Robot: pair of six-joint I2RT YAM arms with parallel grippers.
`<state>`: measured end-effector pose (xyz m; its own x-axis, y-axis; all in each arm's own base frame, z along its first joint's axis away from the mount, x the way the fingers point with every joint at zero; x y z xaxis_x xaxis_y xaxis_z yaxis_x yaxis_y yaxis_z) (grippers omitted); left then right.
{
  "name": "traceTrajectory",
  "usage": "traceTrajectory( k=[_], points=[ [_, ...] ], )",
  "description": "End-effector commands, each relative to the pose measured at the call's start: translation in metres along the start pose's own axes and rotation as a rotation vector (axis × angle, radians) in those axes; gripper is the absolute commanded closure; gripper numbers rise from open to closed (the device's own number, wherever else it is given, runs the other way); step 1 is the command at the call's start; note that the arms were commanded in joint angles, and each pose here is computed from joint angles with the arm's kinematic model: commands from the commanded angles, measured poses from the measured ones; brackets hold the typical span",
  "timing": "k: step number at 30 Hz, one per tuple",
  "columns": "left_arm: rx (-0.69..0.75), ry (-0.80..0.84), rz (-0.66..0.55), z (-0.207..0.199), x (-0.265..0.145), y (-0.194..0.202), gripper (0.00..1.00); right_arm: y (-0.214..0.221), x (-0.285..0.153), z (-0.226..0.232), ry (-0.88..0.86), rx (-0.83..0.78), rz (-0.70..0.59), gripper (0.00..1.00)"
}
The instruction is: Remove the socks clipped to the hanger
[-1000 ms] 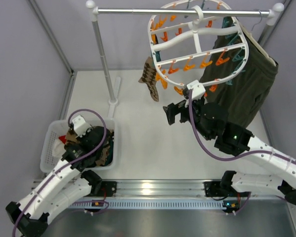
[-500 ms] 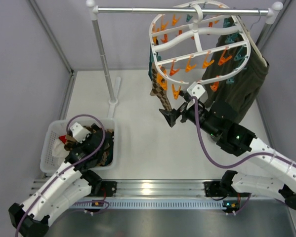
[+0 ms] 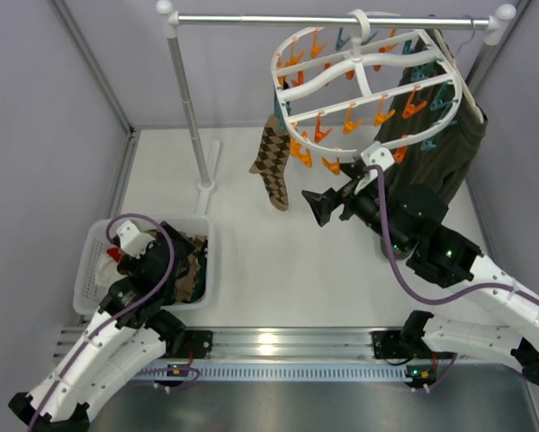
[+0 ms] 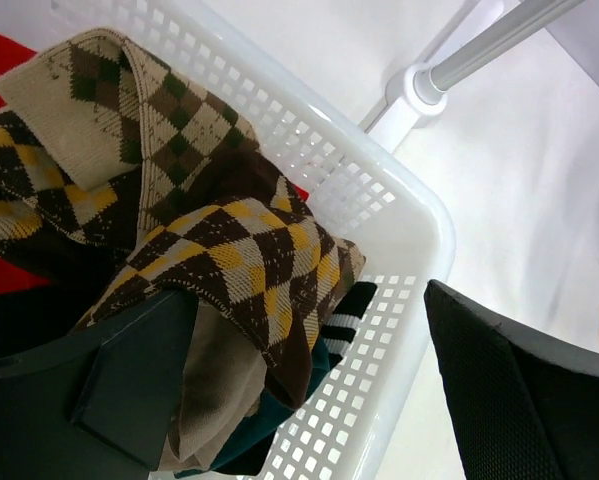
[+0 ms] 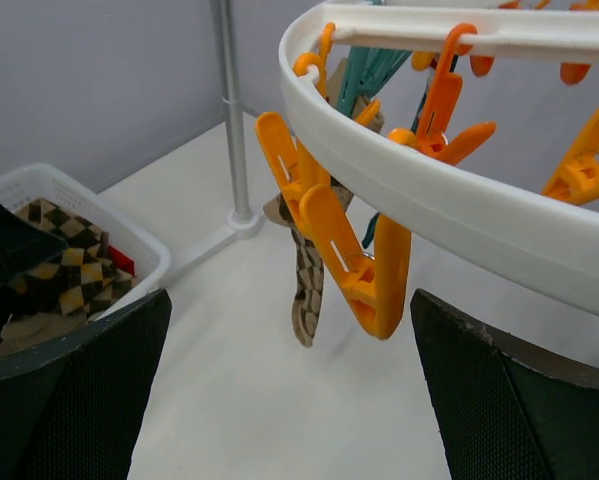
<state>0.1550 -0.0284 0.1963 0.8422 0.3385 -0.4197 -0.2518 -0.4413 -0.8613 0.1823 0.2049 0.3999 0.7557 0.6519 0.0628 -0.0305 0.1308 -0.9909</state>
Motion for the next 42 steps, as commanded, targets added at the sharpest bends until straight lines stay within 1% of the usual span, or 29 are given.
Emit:
traceTrajectory(
  k=[1, 4, 7, 9, 11, 14, 17, 18, 19, 20, 22, 23, 25, 26, 27, 28, 29, 30, 31, 32, 33, 35, 36, 37, 38, 39, 40, 41, 42],
  points=[
    [0.025, 0.038, -0.025, -0.007, -0.006, -0.016, 0.02, 0.013, -0.007, -0.009, 0.096, 0.057, 0.12, 0.0],
    [0.039, 0.061, -0.024, -0.01, -0.01, -0.021, 0.02, 0.024, -0.012, -0.009, 0.089, 0.072, 0.16, 0.01],
    [0.036, 0.092, -0.035, -0.011, -0.016, -0.031, 0.02, 0.029, -0.018, -0.01, 0.089, 0.076, 0.168, 0.0],
    [0.03, 0.11, -0.041, -0.012, -0.02, -0.035, 0.02, 0.031, -0.02, -0.01, 0.077, 0.078, 0.162, 0.01],
    [0.029, 0.132, -0.04, -0.014, -0.023, -0.038, 0.02, 0.023, -0.025, -0.005, 0.012, 0.079, 0.111, 0.0],
    [0.046, 0.173, -0.032, -0.019, -0.028, -0.044, 0.02, 0.02, -0.032, -0.004, -0.012, 0.082, 0.087, 0.01],
    [0.088, 0.254, -0.015, -0.032, -0.035, -0.052, 0.01, 0.015, -0.038, 0.004, -0.096, 0.065, 0.072, 0.0],
    [0.115, 0.294, -0.025, -0.038, -0.037, -0.057, 0.02, 0.013, -0.041, 0.01, -0.158, 0.056, 0.069, 0.01],
    [0.121, 0.335, -0.031, -0.045, -0.041, -0.063, 0.02, 0.011, -0.045, 0.012, -0.185, 0.058, 0.067, 0.0],
    [0.17, 0.401, -0.004, -0.055, -0.044, -0.061, 0.01, 0.009, -0.046, 0.014, -0.2, 0.056, 0.07, 0.01],
    [0.174, 0.497, -0.018, -0.073, -0.049, -0.07, 0.01, 0.006, -0.051, 0.014, -0.201, 0.059, 0.088, 0.01],
    [0.227, 0.561, 0.009, -0.085, -0.049, -0.065, 0.02, 0.005, -0.053, 0.014, -0.203, 0.058, 0.094, 0.0],
    [0.231, 0.625, -0.002, -0.104, -0.048, -0.07, 0.01, 0.006, -0.055, 0.013, -0.19, 0.056, 0.142, 0.01],
    [0.256, 0.664, 0.009, -0.116, -0.045, -0.068, 0.02, 0.008, -0.057, 0.012, -0.185, 0.051, 0.166, 0.0],
    [0.296, 0.755, 0.028, -0.128, -0.049, -0.063, 0.01, 0.006, -0.056, 0.012, -0.184, 0.045, 0.184, 0.01],
    [0.306, 0.801, 0.03, -0.136, -0.049, -0.061, 0.02, 0.015, -0.06, 0.011, -0.18, 0.034, 0.247, 0.01],
    [0.318, 0.872, -0.003, -0.152, -0.047, -0.062, 0.02, 0.016, -0.061, 0.01, -0.179, 0.033, 0.268, 0.01],
    [0.331, 0.935, 0.001, -0.161, -0.049, -0.059, 0.02, 0.018, -0.062, 0.01, -0.172, 0.03, 0.284, 0.01],
    [0.335, 0.949, -0.002, -0.169, -0.044, -0.057, 0.01, 0.023, -0.064, 0.008, -0.167, 0.025, 0.309, 0.01],
    [0.339, 0.983, -0.05, -0.178, -0.044, -0.062, 0.02, 0.025, -0.066, 0.008, -0.167, 0.024, 0.318, 0.0],
    [0.354, 1.042, -0.056, -0.185, -0.045, -0.059, 0.02, 0.028, -0.068, 0.007, -0.164, 0.025, 0.324, 0.01],
    [0.39, 1.088, -0.086, -0.197, -0.039, -0.054, 0.02, 0.031, -0.072, 0.007, -0.174, 0.024, 0.33, 0.01],
    [0.38, 1.135, -0.137, -0.206, -0.041, -0.059, 0.01, 0.034, -0.075, 0.007, -0.182, 0.027, 0.327, 0.01],
    [0.393, 1.174, -0.14, -0.211, -0.042, -0.057, 0.01, 0.035, -0.077, 0.01, -0.228, 0.002, 0.325, 0.0],
    [0.421, 1.188, -0.142, -0.218, -0.035, -0.051, 0.01, 0.036, -0.078, 0.012, -0.252, -0.002, 0.317, 0.01],
    [0.424, 1.208, -0.169, -0.224, -0.034, -0.053, 0.02, 0.037, -0.083, 0.016, -0.307, -0.015, 0.316, 0.01],
    [0.449, 1.226, -0.154, -0.231, -0.028, -0.044, 0.02, 0.037, -0.085, 0.019, -0.349, -0.024, 0.31, 0.01],
    [0.473, 1.235, -0.169, -0.235, -0.024, -0.043, 0.02, 0.037, -0.087, 0.023, -0.39, -0.032, 0.296, 0.0],
    [0.479, 1.248, -0.192, -0.241, -0.022, -0.044, 0.01, 0.034, -0.093, 0.029, -0.468, -0.047, 0.272, 0.01]
  ],
)
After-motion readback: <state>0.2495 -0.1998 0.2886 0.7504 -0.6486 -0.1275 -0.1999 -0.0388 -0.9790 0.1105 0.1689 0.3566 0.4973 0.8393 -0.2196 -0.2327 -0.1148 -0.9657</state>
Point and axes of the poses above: each gripper's point midway between its finger pads, its own x axis out along the fingers, its own z axis along the line the jaws close on, y = z × x, the point moved 6 cm from there along -x, back along the fingers, and after that the axes turned 9 degrees about x, right-handed, at the moved point
